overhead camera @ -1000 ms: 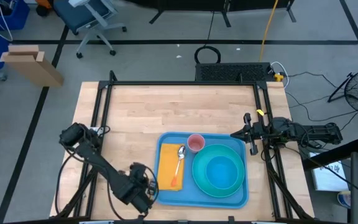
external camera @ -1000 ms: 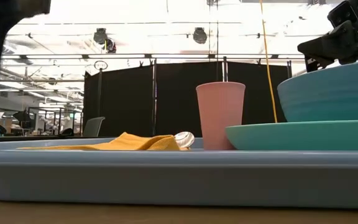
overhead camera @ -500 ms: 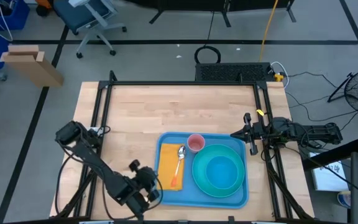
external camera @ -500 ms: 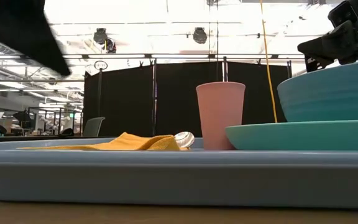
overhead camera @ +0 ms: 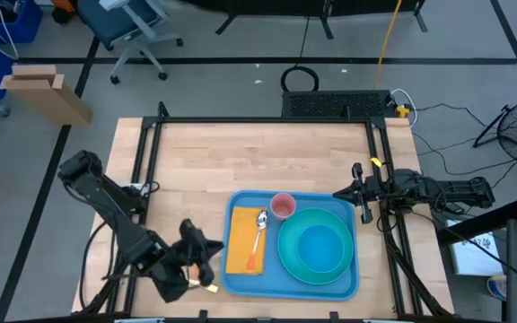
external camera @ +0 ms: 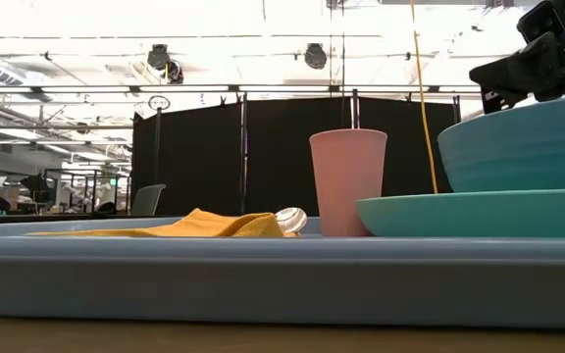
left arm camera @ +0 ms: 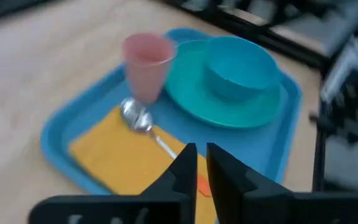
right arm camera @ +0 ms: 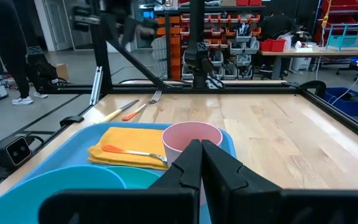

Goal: Set up tray
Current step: Put the orange fork to the left of the orange spoon on the yellow napkin

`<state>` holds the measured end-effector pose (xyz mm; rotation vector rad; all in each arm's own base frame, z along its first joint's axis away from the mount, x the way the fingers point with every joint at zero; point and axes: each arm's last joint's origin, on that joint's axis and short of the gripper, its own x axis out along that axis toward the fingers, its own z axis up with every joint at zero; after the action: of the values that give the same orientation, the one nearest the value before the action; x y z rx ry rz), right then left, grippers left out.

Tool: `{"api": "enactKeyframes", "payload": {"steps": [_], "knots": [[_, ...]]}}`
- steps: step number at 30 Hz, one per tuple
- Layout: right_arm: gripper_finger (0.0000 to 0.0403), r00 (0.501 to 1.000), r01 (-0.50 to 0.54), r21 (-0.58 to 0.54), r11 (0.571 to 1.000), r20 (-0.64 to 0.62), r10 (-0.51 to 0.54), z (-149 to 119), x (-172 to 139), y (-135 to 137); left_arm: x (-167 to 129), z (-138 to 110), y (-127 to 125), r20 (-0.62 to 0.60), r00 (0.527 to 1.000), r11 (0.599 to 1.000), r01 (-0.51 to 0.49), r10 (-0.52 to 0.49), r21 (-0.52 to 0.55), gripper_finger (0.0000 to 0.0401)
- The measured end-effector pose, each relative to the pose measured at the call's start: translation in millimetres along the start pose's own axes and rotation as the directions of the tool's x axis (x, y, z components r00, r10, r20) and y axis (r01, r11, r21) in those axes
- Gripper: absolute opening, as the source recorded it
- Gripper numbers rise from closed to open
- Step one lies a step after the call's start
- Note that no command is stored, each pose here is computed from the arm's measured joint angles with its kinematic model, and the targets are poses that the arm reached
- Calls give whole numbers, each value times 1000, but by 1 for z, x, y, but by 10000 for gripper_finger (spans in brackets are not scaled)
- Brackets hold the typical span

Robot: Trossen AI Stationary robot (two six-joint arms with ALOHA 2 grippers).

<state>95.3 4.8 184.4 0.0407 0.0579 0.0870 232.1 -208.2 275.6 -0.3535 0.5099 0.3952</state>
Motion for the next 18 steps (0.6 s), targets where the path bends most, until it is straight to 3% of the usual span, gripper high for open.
{"api": "enactKeyframes", "payload": {"steps": [4, 8, 12, 18], "knots": [[0, 1000, 0, 1, 1000, -3, 0, 0, 0, 0, 7, -15, 17, -50, 998, 956, -49, 37, -289, 60], [0, 1000, 1, 1, 1000, -3, -1, 0, 0, 0, 21, -35, 32, -204, 977, 856, -154, 58, -494, 74], [0, 1000, 2, 1, 1000, -3, -2, 0, 0, 0, 33, -51, 39, -323, 943, 755, -271, 82, -598, 82], [0, 1000, 1, 6, 1000, -3, -1, 0, 0, 0, 41, -65, 25, -328, 937, 604, -333, 124, -724, 81]]}}
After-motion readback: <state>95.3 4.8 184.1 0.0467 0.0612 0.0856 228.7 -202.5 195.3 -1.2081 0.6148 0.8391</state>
